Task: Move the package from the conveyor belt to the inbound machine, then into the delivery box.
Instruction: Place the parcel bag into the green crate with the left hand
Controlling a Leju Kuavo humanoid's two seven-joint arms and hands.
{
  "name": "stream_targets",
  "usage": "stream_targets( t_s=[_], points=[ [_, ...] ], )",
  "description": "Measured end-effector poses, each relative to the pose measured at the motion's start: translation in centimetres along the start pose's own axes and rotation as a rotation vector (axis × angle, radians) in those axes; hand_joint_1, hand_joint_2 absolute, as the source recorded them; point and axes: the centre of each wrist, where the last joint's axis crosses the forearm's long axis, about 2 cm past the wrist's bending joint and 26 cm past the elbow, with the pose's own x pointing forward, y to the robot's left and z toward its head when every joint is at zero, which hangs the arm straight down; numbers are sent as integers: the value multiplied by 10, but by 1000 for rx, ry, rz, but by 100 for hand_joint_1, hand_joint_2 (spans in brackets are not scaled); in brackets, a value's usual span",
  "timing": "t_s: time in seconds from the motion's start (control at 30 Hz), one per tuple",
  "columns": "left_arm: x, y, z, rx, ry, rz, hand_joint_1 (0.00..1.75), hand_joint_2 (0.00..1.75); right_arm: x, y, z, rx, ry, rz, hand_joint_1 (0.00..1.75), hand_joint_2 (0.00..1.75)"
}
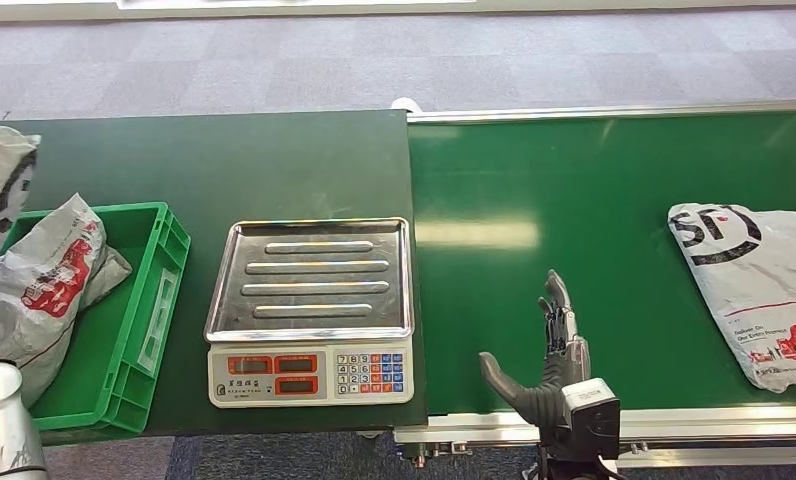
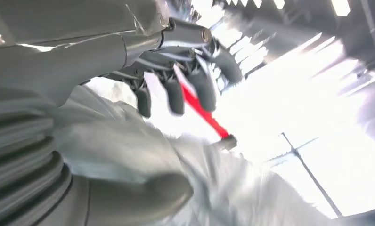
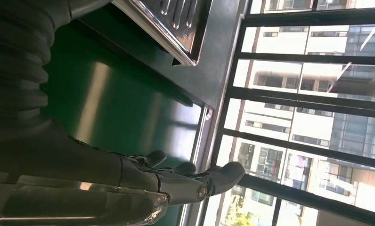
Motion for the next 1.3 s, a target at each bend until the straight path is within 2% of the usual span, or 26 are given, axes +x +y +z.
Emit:
stream_targets(
  t_s=[0.17,0.47,0.53,0.6,0.67,0.73,0.8,0.87,0.97,1.07,1.17,1.3],
  points=[
    [-4,-3,0,-97,97,212,0,175,0,1,-3,18,5,-4,0,175],
    [-6,-6,4,-169,137,340,0,175,-1,2,-6,36,14,-7,0,175],
    [-2,-5,8,-192,98,425,0,175,-1,2,-6,39,17,-6,0,175],
    [10,-3,18,-196,-15,504,0,175,-2,1,-6,41,19,-5,0,175],
    [29,-1,35,-189,-154,510,0,175,-3,0,-8,41,18,-2,0,175],
    [51,-2,59,-189,-293,432,0,175,-3,-2,-9,30,17,7,0,175],
    [72,-6,91,-197,-439,317,0,175,-4,-7,-9,11,17,18,0,175],
    [90,-11,125,-247,-532,274,0,175,-4,-12,-8,-8,19,27,0,175],
    [106,-15,172,-368,-544,324,0,175,-5,-20,-2,-35,28,40,0,175],
    [113,-12,209,-450,-501,397,0,175,-6,-27,5,-60,38,54,0,175],
    [116,-8,232,-486,-424,475,0,175,-9,-30,15,-93,44,66,0,175],
    [115,-3,249,-512,-348,532,0,175,-13,-32,30,-129,68,71,0,175]
  ],
)
